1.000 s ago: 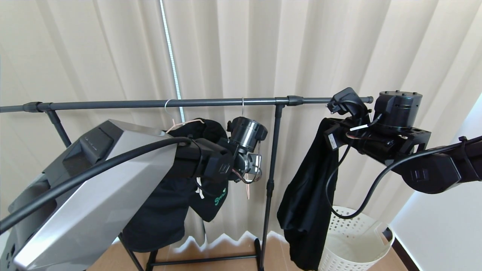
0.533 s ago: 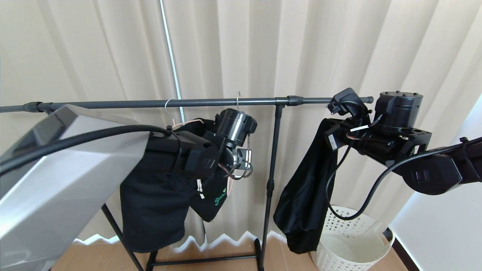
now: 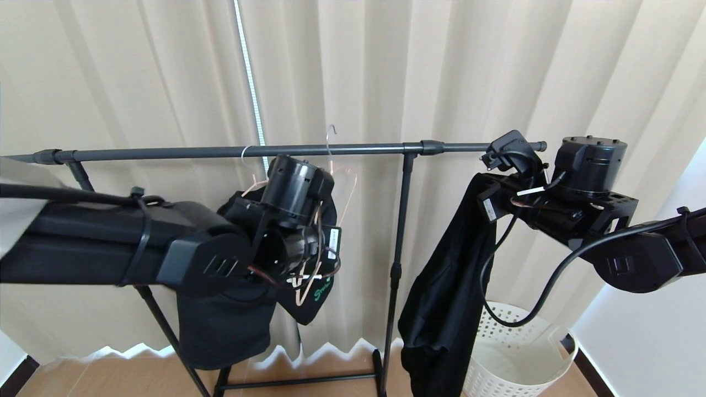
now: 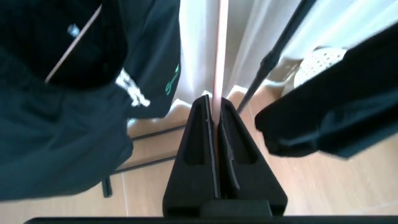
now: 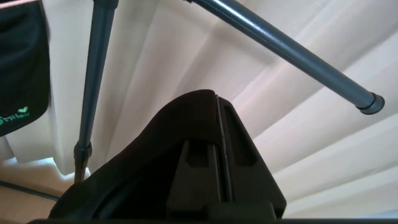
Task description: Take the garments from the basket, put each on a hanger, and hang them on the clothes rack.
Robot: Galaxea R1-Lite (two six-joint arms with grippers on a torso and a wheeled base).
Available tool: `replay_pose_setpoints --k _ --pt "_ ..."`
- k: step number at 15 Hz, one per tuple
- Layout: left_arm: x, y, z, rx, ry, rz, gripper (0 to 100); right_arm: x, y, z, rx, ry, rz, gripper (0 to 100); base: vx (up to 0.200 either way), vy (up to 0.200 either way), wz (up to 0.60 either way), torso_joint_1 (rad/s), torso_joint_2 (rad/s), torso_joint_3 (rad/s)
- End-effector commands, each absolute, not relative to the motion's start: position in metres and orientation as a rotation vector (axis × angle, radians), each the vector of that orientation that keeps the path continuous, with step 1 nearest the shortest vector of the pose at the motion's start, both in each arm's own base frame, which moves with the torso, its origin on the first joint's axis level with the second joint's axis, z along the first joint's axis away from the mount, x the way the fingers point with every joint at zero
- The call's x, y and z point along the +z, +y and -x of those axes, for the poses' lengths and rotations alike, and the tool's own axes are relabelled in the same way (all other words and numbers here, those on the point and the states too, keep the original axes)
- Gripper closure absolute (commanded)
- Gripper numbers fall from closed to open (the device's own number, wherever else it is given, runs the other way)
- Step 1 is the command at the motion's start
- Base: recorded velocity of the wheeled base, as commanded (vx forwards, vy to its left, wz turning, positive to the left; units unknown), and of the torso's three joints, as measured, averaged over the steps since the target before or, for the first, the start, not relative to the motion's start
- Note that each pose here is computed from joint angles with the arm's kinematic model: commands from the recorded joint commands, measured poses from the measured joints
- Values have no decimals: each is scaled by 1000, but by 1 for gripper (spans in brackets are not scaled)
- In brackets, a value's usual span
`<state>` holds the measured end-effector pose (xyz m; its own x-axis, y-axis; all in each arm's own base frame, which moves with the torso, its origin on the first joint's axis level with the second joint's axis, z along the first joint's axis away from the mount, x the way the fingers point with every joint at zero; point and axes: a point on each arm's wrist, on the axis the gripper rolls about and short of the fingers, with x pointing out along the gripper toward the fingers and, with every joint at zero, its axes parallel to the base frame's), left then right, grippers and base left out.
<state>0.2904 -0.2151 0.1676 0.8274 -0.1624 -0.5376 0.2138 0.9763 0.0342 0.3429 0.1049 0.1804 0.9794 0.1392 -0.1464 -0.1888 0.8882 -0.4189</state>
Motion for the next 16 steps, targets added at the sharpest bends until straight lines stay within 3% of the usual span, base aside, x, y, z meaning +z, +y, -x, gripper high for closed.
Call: replay_pose_setpoints --k 1,7,10,12,16 --pt "179 -170 -230 -339 485 -93 100 185 110 -332 192 102 447 100 0 0 0 0 0 0" --pt "145 -118 -157 -532 504 -99 100 200 136 -272 149 84 492 100 0 0 0 0 0 0" --pt "117 -106 -136 -676 507 -70 100 169 136 -268 43 203 548 100 0 0 0 0 0 0" --pt "98 -105 -133 -730 524 -114 100 165 141 -278 2 202 549 100 0 0 0 0 0 0" --pt "96 -102 -125 -779 445 -160 100 159 143 -281 -37 213 557 100 0 0 0 0 0 0"
